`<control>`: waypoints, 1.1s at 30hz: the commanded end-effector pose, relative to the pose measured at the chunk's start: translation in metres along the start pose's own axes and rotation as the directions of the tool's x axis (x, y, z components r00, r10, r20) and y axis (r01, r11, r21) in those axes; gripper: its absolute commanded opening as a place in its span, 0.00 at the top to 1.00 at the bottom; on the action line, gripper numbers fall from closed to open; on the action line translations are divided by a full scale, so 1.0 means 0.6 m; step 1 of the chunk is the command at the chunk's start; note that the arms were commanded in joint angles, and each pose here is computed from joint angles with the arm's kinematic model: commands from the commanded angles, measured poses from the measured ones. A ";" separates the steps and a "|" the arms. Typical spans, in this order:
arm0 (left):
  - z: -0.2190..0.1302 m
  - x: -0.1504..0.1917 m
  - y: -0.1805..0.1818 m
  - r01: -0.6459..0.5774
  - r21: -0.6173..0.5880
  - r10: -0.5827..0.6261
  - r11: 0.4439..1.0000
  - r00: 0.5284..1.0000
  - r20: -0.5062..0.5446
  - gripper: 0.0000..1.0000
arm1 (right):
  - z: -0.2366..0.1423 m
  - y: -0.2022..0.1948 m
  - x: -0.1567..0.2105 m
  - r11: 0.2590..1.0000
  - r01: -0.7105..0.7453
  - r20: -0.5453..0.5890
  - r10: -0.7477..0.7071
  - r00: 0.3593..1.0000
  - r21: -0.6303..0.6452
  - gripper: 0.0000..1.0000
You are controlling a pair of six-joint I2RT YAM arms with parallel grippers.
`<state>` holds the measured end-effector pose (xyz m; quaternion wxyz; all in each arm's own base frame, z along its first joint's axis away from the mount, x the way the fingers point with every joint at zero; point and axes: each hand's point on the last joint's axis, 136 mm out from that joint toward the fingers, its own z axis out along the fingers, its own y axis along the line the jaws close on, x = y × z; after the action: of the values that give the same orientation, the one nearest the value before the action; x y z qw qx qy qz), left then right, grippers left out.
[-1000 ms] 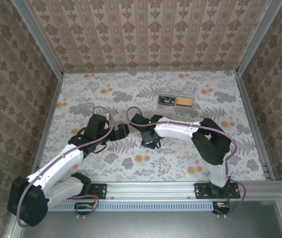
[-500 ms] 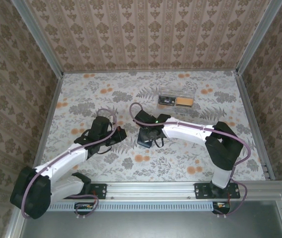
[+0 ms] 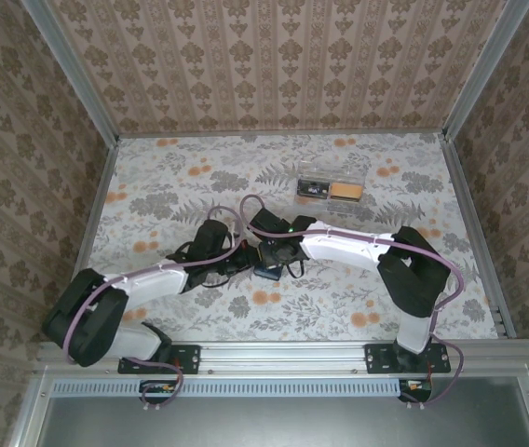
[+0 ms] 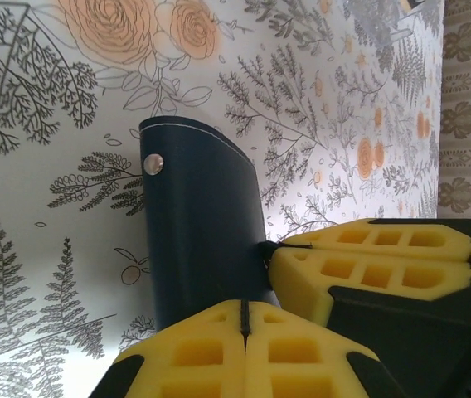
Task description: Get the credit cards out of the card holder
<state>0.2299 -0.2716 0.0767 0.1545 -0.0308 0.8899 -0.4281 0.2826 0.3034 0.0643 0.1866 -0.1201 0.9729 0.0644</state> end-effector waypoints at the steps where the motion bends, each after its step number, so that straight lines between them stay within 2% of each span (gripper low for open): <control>1: 0.013 0.010 -0.006 0.016 0.034 -0.015 0.999 1.000 -0.018 1.00 | 0.014 0.011 0.008 1.000 -0.006 -0.016 0.005 1.000 -0.014 1.00; 8: 0.044 0.043 0.049 0.051 -0.076 -0.058 0.996 0.995 -0.084 1.00 | 0.024 0.012 0.017 1.000 -0.017 -0.034 0.016 0.999 -0.016 1.00; 12: 0.060 0.073 0.102 0.067 -0.213 -0.099 0.975 0.984 -0.145 1.00 | 0.027 0.021 0.011 0.998 -0.037 -0.018 0.036 0.999 -0.045 1.00; 18: 0.079 0.107 0.158 0.126 -0.325 -0.196 0.937 0.961 -0.193 1.00 | 0.017 0.019 0.010 0.996 -0.066 -0.003 0.066 0.998 -0.059 1.00; 24: 0.068 0.103 0.160 0.119 -0.340 -0.188 0.933 0.966 -0.176 1.00 | -0.031 -0.012 -0.003 0.995 -0.096 0.065 0.099 0.993 -0.041 1.00; 30: 0.041 0.055 0.107 0.092 -0.259 -0.126 0.961 0.985 -0.116 1.00 | -0.087 -0.034 -0.017 0.988 -0.130 0.131 0.140 0.981 -0.081 1.00; 31: 0.031 0.043 0.095 0.083 -0.245 -0.111 0.966 0.989 -0.101 0.98 | -0.095 -0.032 -0.021 0.987 -0.129 0.139 0.141 0.980 -0.093 1.00; 33: 0.003 0.011 0.073 0.064 -0.221 -0.078 0.973 0.996 -0.053 0.75 | -0.112 -0.022 -0.030 0.983 -0.126 0.153 0.145 0.977 -0.132 1.00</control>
<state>0.2326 -0.2796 0.0438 0.1108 -0.0511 0.9132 -0.3888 0.2775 0.2774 0.1090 0.2358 -0.0653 0.9631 0.1120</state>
